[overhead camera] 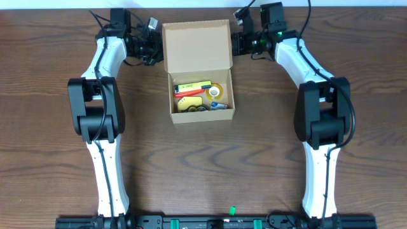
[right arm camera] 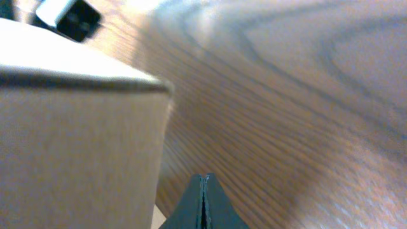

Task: Pack container
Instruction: 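Move both grippers to the box's back edge near the lid flap, then push the lid flap forward with both grippers to close the box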

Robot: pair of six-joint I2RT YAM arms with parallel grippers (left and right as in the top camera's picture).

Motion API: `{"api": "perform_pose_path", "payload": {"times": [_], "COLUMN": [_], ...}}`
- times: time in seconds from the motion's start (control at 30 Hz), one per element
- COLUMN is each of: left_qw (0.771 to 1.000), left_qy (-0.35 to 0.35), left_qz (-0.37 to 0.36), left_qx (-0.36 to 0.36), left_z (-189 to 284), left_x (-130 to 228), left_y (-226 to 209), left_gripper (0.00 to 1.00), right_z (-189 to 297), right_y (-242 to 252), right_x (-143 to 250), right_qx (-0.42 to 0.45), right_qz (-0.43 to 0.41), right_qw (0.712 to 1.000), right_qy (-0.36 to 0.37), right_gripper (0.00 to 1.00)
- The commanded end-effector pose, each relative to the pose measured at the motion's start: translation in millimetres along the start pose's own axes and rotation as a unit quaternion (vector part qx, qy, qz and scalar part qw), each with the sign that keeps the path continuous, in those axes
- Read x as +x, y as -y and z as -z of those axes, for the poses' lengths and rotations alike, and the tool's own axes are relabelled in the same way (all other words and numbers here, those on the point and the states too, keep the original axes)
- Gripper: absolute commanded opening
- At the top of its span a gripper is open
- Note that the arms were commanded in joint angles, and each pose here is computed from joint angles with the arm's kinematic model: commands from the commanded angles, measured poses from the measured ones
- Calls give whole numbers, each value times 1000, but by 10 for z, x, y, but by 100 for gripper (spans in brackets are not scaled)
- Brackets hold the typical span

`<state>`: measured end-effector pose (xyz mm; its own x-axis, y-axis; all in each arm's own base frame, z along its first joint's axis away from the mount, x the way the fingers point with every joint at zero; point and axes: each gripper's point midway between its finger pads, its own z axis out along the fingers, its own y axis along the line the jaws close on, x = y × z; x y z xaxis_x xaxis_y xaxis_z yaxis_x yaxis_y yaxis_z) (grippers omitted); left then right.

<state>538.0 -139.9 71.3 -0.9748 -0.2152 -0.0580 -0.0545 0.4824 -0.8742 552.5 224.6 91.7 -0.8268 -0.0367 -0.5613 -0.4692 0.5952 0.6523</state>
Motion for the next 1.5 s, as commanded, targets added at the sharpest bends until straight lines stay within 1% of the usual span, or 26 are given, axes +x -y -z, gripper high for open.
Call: {"api": "perform_pose_path", "payload": {"times": [0.0, 0.27, 0.5, 0.73, 0.87, 0.97, 1.2, 1.33, 1.47], "left_qw": [998, 990, 978, 968, 968, 967, 969, 969, 969], "left_qy": [8, 37, 61, 69, 62, 51, 38, 18, 10], "left_qz": [-59, -133, -199, -241, -243, -248, -236, -235, -223], "left_qx": [18, 18, 14, 15, 13, 8, -54, -71, -110], "left_z": [113, 358, 572, 680, 691, 706, 737, 739, 762], "left_x": [-25, -61, -57, 17, 69, 149, 236, 338, 369], "left_y": [303, 718, 1057, 1304, 1321, 1309, 1089, 992, 843], "left_gripper": [6, 6, 6, 6, 6, 6, 6, 6, 6], "right_z": [52, 231, 325, 585, 680, 629, 417, 427, 433], "right_y": [-117, -352, -475, -816, -995, -1072, -872, -868, -845], "right_x": [-11, -144, -230, -443, -468, -359, 79, 213, 257], "right_qx": [-73, -161, -167, -170, -167, -165, -79, -77, -69], "right_qz": [0, 26, 32, 68, 69, 47, 3, 0, 0], "right_qw": [997, 986, 985, 982, 982, 985, 996, 994, 994], "right_qy": [2, 20, 27, 47, 44, 22, -50, -72, -79], "right_gripper": [1, 2, 2, 2, 1, 2, 2, 1, 1]}}
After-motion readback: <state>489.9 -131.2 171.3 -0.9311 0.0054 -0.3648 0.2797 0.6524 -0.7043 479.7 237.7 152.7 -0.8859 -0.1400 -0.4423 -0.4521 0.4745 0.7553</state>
